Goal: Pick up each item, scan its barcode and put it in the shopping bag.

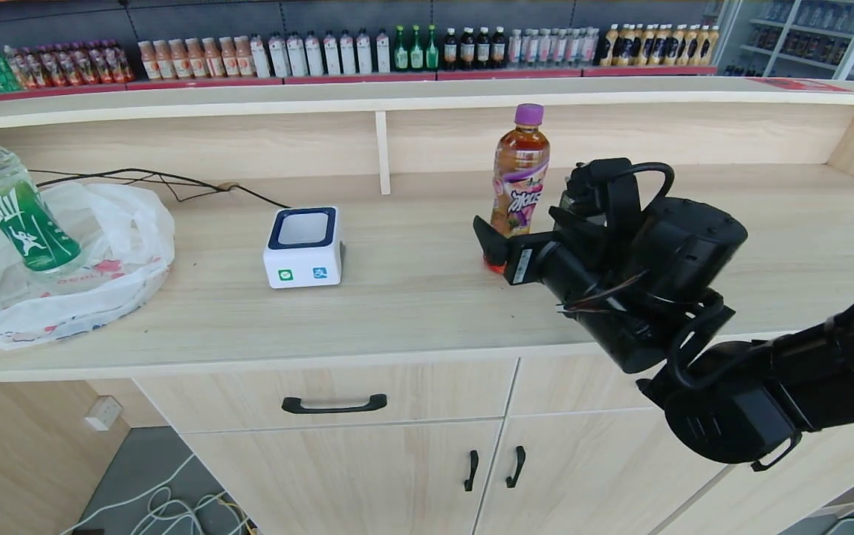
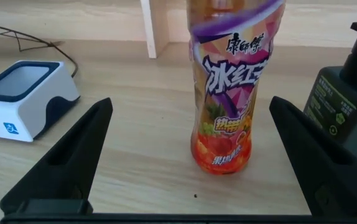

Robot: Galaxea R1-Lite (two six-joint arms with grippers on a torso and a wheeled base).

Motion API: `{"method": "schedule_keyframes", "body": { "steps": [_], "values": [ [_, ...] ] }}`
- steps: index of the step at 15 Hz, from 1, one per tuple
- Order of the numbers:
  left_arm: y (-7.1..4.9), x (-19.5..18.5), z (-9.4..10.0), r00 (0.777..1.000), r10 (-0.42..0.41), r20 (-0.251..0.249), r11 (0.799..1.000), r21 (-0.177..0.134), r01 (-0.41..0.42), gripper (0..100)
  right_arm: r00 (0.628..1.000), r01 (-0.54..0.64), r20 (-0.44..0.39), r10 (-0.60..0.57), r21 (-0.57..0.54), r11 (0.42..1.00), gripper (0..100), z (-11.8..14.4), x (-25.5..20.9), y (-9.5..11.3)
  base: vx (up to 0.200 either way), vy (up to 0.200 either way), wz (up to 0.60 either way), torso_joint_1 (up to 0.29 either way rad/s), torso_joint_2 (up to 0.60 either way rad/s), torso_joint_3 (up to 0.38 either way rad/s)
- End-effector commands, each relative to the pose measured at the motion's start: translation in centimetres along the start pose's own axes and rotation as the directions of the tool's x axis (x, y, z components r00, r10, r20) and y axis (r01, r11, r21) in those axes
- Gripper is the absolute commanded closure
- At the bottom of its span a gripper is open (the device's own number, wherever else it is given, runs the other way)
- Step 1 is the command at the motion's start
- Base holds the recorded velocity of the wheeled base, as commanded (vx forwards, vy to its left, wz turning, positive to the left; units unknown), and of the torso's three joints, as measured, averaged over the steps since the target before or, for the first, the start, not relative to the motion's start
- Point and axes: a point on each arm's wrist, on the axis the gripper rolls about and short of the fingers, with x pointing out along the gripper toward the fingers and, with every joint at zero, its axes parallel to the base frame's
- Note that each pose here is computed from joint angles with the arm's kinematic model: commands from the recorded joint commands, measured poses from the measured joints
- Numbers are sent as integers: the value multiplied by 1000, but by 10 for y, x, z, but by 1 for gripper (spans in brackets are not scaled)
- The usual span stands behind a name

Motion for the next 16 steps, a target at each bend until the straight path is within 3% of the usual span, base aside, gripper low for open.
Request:
{"method": "schedule_keyframes", "body": {
  "steps": [1, 9, 16],
  "values": [
    [0, 0, 0, 1000, 0, 0, 1000, -1, 0, 0, 1000, 8, -4, -8, 1, 1000, 0, -5, 7, -1, 0, 0, 0, 0, 0, 0],
    [0, 0, 0, 1000, 0, 0, 1000, -1, 0, 0, 998, 64, -7, -64, 10, 998, 0, -14, 24, -23, 0, 0, 0, 0, 0, 0],
    [0, 0, 0, 1000, 0, 0, 1000, -1, 0, 0, 998, 65, -12, -65, 8, 998, 0, -10, 60, -20, 0, 0, 0, 0, 0, 0]
  ]
}}
